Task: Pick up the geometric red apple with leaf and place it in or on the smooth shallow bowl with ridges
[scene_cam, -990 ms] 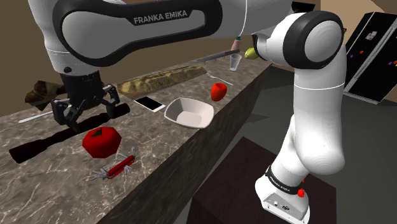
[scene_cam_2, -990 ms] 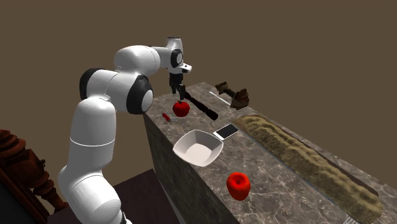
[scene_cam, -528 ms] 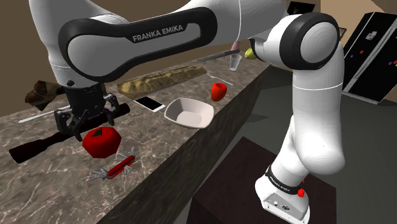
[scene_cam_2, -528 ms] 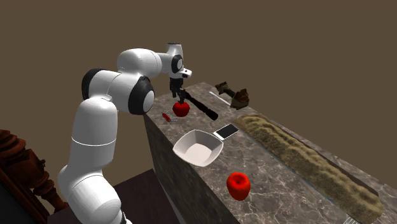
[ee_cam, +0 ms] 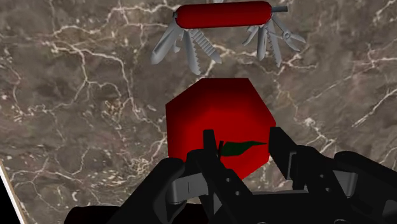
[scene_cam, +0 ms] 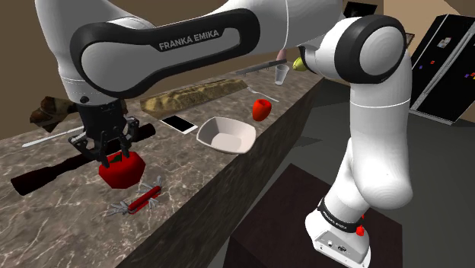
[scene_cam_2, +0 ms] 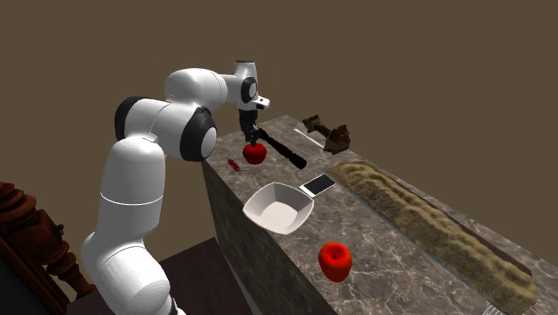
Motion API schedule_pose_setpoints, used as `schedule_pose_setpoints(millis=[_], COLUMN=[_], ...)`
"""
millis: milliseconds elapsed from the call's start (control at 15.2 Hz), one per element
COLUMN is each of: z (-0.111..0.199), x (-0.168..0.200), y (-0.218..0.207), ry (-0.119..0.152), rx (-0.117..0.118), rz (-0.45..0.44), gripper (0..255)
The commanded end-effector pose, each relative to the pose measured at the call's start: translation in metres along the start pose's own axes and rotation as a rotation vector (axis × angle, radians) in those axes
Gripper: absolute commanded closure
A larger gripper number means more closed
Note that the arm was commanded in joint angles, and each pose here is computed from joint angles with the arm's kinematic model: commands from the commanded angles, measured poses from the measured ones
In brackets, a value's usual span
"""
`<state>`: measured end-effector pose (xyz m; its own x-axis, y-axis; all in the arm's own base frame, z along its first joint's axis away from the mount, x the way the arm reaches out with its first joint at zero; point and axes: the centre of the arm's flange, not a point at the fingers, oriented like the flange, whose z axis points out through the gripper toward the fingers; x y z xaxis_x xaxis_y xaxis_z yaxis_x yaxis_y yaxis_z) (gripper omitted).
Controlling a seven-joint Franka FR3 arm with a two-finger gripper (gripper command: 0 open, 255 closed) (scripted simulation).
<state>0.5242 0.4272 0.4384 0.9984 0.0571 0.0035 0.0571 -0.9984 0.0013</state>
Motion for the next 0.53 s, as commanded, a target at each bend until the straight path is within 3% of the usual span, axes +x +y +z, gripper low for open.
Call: schedule_pose_setpoints(millis=[0,462], z=[0.0009,-0.0044], x=[-0.0001,-0.0001], y=[-0.0001,-0.0001], ry=[-0.001,-0.001], rx=[0.000,0.000], rz=[0.000,0.000], gripper=[255,255])
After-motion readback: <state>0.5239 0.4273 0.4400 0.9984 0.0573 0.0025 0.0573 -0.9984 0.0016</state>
